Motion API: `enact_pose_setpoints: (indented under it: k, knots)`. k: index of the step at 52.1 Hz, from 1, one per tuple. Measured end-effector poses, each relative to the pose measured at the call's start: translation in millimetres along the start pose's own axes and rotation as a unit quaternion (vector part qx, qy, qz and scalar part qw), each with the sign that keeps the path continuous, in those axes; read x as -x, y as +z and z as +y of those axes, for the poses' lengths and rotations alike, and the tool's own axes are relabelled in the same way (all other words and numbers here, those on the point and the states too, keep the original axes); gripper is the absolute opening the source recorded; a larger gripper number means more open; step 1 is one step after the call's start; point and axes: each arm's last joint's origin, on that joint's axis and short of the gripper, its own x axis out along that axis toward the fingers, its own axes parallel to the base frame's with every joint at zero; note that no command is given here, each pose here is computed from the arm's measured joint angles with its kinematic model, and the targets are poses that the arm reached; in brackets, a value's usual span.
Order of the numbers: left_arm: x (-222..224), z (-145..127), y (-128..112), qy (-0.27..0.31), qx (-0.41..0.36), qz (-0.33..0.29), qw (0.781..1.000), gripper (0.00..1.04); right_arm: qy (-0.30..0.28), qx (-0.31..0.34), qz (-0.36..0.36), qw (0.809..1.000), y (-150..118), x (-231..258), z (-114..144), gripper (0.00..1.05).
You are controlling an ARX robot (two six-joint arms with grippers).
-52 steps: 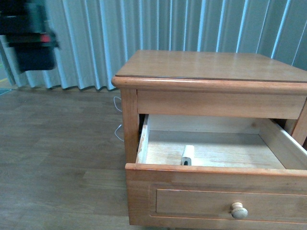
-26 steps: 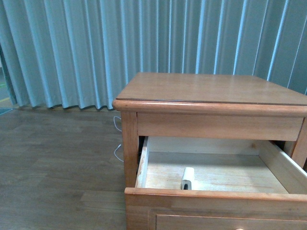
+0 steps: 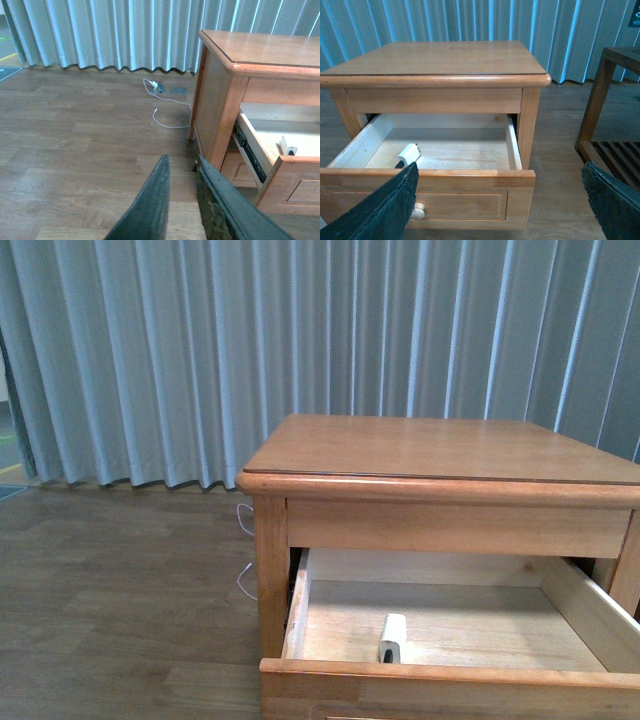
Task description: Put charger into drawer
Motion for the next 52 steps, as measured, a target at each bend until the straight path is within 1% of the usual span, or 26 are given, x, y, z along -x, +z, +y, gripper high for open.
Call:
enact_pose_setpoints:
  k: [5,19,23,37,38,39,41,44,45,47,52]
  knots:
    - [0,0,-3,0.001,-0.002,0.000,1.000,0.04,0.001,0.000,0.000,1.000,0,0,0,0.97]
    - [0,0,-11,0.001,-0.003,0.002,1.000,0.04,0.000,0.000,0.000,1.000,0,0,0,0.97]
    - [1,0,-19,0.001,-0.003,0.000,1.000,0.04,0.001,0.000,0.000,1.000,0,0,0,0.97]
    - [1,0,-19,0.001,-0.003,-0.002,1.000,0.04,-0.002,0.001,0.001,1.000,0,0,0,0.97]
    - [1,0,-19,0.001,-0.003,-0.001,1.000,0.06,-0.024,0.011,0.018,1.000,0,0,0,0.97]
    - [1,0,-19,0.001,-0.003,-0.002,1.000,0.11,-0.049,0.031,0.049,0.997,0,0,1,0.97]
    - [1,0,-19,0.001,-0.003,-0.002,1.000,0.18,-0.070,0.049,0.091,0.992,-1,-2,2,0.97]
    - [1,0,-19,0.001,-0.003,-0.002,1.000,0.29,-0.057,0.054,0.158,0.984,-6,-5,3,0.97]
    - [1,0,-19,0.001,-0.003,-0.002,1.000,0.31,-0.052,0.054,0.169,0.983,-7,-6,3,0.97]
    - [1,0,-19,0.001,-0.003,-0.001,1.000,0.38,-0.037,0.052,0.203,0.977,-10,-10,5,0.97]
    - [1,0,-19,0.001,-0.003,-0.002,1.000,0.56,-0.011,0.052,0.252,0.966,-15,-24,9,0.97]
